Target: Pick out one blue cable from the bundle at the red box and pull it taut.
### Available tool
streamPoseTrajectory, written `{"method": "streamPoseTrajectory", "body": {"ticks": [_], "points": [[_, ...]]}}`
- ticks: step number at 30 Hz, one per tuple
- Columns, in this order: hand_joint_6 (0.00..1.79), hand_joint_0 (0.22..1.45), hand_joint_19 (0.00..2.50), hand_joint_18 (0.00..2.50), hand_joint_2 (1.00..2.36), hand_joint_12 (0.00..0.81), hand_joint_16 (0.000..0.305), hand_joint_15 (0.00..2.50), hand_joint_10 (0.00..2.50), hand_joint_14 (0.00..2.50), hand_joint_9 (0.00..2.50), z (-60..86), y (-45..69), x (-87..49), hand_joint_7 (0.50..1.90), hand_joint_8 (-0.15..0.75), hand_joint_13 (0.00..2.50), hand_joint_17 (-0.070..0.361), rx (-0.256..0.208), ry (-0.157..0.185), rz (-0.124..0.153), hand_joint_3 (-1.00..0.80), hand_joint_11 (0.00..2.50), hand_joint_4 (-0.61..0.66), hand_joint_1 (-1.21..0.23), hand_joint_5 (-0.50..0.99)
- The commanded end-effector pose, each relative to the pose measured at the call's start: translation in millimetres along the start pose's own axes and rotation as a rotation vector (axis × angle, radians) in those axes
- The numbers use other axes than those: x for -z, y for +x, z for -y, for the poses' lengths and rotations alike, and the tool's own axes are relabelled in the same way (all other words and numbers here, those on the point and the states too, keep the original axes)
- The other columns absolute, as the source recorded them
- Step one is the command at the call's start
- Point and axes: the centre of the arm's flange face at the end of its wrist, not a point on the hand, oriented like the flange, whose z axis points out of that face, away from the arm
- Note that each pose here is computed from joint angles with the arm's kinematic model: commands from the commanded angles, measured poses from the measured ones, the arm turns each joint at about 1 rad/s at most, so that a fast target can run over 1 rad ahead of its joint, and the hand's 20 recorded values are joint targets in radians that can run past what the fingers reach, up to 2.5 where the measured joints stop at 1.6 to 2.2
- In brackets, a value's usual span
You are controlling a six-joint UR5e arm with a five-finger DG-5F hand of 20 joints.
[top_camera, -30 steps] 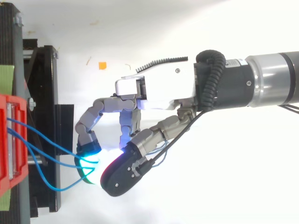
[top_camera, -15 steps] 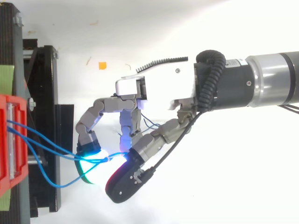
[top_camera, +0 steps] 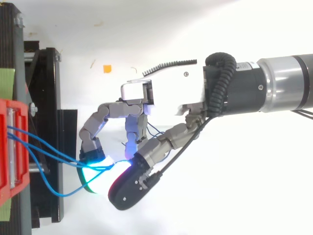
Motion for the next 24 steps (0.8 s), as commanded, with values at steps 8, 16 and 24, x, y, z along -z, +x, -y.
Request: {"method": "streamPoseTrajectory", "body": {"ticks": [8, 16, 24], "points": [[0.84, 0.61, 0.66, 1.23, 1.01, 0.397, 0.056, 0.65, 0.02, 0.02, 1.42, 0.4, 0.0, 0.0, 0.95, 0.342, 1.38, 0.127, 0.001, 0.001, 0.000, -0.41, 0.75, 0.07, -0.52, -0.12], [0.87, 0.60, 0.64, 1.23, 1.02, 0.397, 0.057, 0.65, 0.02, 0.02, 1.40, 0.4, -0.1, 0.0, 1.00, 0.351, 1.37, 0.128, 0.001, 0.001, 0.002, -0.22, 0.77, 0.06, -0.67, -0.13], [0.91, 0.63, 0.61, 1.24, 1.02, 0.397, 0.058, 0.64, 0.02, 0.02, 1.38, 0.4, -0.1, 0.0, 1.05, 0.356, 1.36, 0.130, 0.001, 0.001, 0.002, -0.12, 0.76, 0.04, -0.80, -0.13]]}}
